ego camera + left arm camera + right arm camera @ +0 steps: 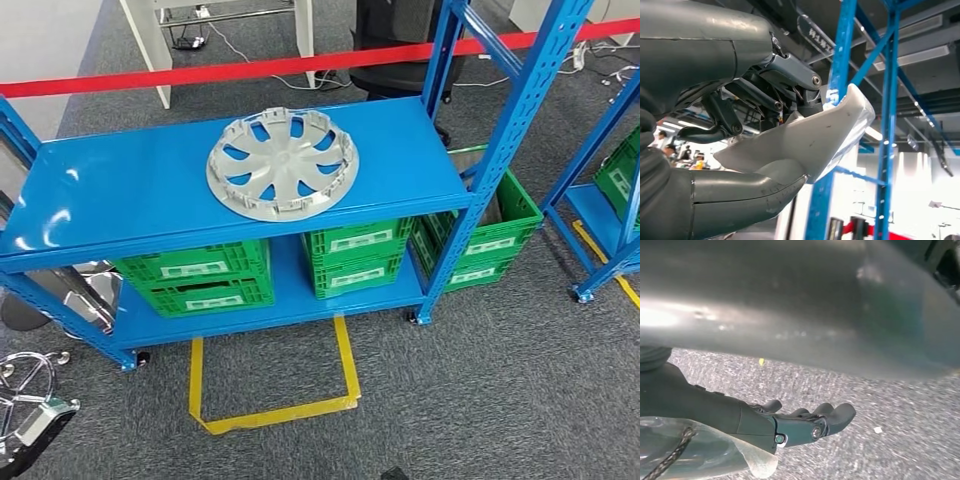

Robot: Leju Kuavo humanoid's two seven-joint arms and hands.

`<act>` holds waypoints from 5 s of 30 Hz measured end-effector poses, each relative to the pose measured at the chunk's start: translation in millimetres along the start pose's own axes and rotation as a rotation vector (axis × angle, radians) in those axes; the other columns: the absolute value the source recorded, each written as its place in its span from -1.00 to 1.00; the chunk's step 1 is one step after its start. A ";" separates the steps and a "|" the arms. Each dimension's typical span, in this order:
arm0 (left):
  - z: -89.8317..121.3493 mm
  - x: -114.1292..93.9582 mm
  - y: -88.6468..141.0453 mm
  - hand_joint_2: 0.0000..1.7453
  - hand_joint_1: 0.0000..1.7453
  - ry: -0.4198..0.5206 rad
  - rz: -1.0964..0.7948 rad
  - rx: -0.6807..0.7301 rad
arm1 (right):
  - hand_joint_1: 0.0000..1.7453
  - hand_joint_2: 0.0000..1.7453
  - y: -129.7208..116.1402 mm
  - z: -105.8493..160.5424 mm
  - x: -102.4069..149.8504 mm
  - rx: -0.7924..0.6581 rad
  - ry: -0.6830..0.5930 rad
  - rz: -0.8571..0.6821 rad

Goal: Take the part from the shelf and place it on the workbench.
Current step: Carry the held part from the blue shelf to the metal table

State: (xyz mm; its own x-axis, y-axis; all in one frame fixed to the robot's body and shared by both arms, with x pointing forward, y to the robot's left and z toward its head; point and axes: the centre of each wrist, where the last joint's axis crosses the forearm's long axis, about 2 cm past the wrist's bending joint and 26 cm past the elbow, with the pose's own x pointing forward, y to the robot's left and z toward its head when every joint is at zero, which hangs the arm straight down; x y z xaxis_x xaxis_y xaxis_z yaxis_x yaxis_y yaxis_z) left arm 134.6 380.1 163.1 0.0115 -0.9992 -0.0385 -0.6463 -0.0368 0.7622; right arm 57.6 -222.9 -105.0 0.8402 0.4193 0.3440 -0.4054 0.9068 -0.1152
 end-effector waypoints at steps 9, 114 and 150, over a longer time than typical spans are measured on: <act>2.2 -3.7 3.3 1.00 1.00 0.020 0.008 0.006 | -1.00 -1.00 1.5 0.4 -0.7 -0.006 0.004 0.006; 0.3 -4.5 6.2 1.00 1.00 0.118 0.090 -0.005 | -1.00 -1.00 1.1 -1.2 9.3 -0.018 -0.010 0.000; 5.8 -7.5 8.1 1.00 1.00 0.127 0.100 -0.024 | -1.00 -1.00 -0.2 -0.1 1.1 -0.046 -0.049 -0.140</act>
State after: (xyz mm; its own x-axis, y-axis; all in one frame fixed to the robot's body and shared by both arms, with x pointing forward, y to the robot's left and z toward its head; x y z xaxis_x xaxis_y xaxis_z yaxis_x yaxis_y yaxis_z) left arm 124.8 387.4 165.8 0.0449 -0.9919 0.1191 -0.6310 0.0642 0.7731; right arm 58.6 -222.6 -104.7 0.8684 0.2866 0.4047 -0.2673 0.9579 -0.1047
